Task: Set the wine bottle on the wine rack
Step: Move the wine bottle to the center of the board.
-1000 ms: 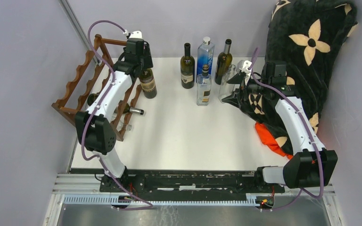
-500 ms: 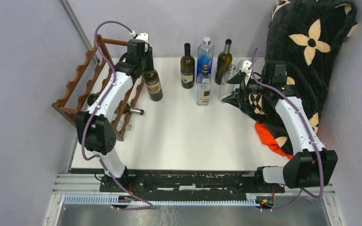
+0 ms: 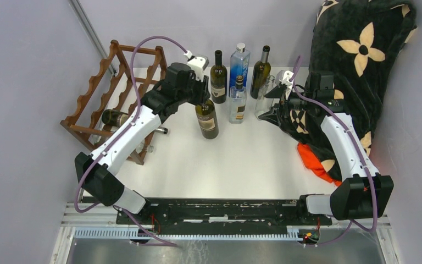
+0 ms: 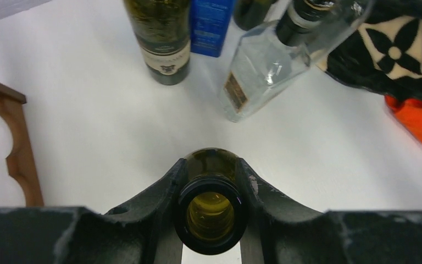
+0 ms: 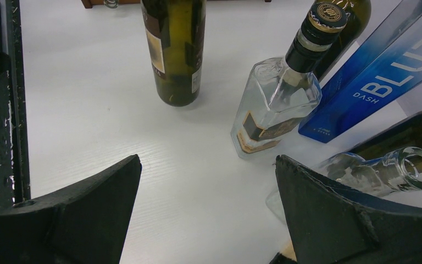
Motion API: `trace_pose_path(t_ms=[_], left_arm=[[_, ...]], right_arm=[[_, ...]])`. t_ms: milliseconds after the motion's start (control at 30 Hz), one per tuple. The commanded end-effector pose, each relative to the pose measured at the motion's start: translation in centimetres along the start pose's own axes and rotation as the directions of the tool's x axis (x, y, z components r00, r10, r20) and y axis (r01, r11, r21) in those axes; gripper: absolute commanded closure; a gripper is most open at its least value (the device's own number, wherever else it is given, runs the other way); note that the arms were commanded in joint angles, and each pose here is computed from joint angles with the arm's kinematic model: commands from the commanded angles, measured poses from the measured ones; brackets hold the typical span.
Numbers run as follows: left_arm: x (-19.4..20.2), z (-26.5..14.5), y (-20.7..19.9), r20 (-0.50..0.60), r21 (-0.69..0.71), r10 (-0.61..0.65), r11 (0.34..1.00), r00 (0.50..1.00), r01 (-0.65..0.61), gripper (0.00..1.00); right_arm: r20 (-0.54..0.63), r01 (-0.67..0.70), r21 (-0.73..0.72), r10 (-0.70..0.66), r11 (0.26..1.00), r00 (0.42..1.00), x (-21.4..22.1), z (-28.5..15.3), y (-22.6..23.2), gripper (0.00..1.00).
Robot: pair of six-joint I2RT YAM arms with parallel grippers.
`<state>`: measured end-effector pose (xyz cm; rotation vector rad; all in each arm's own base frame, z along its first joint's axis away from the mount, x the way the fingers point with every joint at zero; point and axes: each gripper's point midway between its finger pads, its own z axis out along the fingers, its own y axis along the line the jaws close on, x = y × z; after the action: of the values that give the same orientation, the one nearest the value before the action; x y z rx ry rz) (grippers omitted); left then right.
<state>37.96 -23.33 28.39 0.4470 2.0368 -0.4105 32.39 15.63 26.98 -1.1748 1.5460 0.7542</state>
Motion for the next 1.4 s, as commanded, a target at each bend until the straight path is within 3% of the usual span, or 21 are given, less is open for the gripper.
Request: trace_pose_path(t_ms=[0,467,867,967,1167,1367], left_arm=[[-3.6,-1.7,-1.5,0.136,0.012,0.061,0.998,0.989,-0.063,0.98],[-1.9,-0.9,-4.3,0.105,0.080,0.062,0.994,0.993,-0.071,0.97],[0.2,-0.8,-5.2,0.066,0.135,0.093,0.986,0.993,-0.101,0.90],[0.8,-0.8,-5.2,0.051,0.144,0.101,0.984,0.994,-0.107,0.83],[1.3,-1.8,-5.8,0.039,0.180,0.107,0.977,0.994,-0.112,0.54],[1.1,-3.0,-6.1,0.036,0.201,0.112,0.973,0.993,-0.117,0.32]], right_arm=[[0.039,0.043,-0.005,-0.043,0.999,0.998,-2.0,-0.4,0.2,0.02],[0.037,0.044,-0.003,-0.044,0.999,0.998,-1.9,-0.4,0.4,0.02],[0.042,0.045,-0.003,-0.045,0.999,0.998,-2.3,-0.3,0.1,0.02],[0.044,0.052,-0.004,-0.052,0.999,0.998,-2.6,-0.3,0.1,0.02],[0.045,0.064,-0.005,-0.063,0.998,0.997,-3.2,-0.2,0.1,0.02],[0.048,0.079,-0.022,-0.078,0.997,0.996,-4.2,0.4,0.3,0.02]])
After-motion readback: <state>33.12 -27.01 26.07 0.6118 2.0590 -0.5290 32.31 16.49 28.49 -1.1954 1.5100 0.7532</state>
